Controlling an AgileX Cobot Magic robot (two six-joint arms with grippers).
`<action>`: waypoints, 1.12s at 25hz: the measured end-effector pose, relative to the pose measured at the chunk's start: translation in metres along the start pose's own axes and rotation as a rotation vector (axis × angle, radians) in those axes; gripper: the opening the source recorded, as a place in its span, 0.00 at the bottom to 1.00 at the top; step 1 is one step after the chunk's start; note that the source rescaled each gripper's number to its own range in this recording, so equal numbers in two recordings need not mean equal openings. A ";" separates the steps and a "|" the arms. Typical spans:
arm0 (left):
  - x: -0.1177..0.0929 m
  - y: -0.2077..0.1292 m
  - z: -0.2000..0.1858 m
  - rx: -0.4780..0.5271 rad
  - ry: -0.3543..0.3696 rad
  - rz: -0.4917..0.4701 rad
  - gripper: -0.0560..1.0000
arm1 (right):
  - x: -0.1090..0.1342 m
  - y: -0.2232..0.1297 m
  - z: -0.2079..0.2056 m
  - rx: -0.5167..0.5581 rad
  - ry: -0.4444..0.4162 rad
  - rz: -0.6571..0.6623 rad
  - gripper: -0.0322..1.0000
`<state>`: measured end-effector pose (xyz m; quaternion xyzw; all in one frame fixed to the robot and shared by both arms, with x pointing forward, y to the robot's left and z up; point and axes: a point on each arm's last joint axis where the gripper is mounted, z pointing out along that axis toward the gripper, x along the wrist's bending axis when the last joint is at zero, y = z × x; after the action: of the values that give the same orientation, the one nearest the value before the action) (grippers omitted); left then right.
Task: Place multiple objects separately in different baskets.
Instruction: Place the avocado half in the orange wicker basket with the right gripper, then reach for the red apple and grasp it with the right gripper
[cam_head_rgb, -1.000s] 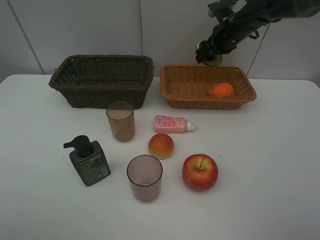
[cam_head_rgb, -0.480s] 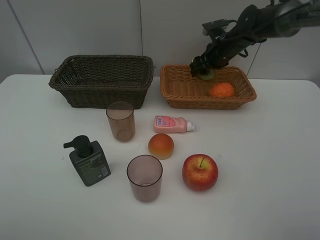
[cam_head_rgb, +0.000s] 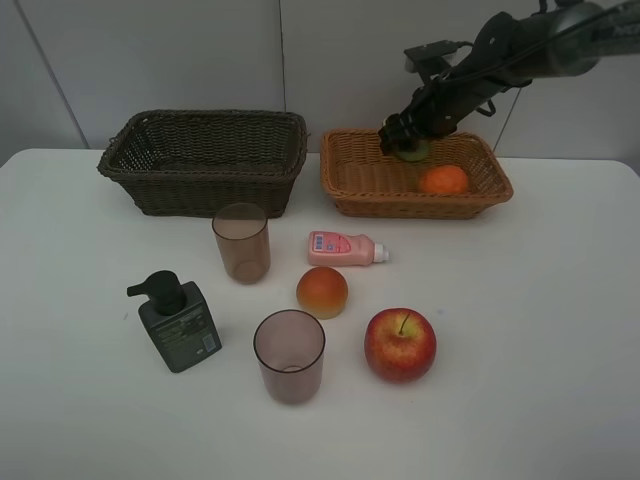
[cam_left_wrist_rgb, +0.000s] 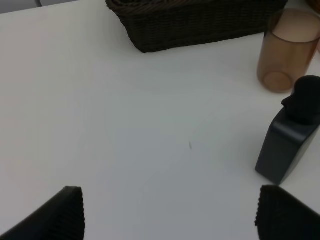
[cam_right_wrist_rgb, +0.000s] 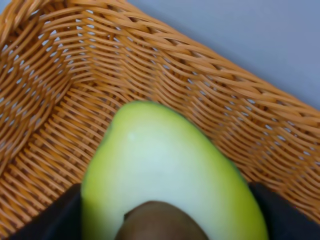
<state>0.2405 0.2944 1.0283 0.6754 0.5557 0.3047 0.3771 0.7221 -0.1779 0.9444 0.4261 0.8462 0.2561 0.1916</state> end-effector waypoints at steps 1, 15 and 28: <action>0.000 0.000 0.000 0.000 0.000 0.000 0.93 | 0.000 0.000 0.000 0.000 0.000 0.000 0.28; 0.000 0.000 0.000 0.000 0.000 0.000 0.93 | 0.000 0.000 0.000 0.005 0.004 0.001 0.67; 0.000 0.000 0.000 0.000 0.000 0.000 0.93 | 0.002 0.002 -0.009 0.018 0.020 -0.001 0.97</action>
<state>0.2405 0.2944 1.0283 0.6754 0.5557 0.3047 0.3771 0.7175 -0.1778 0.9527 0.4249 0.8505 0.2528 0.1795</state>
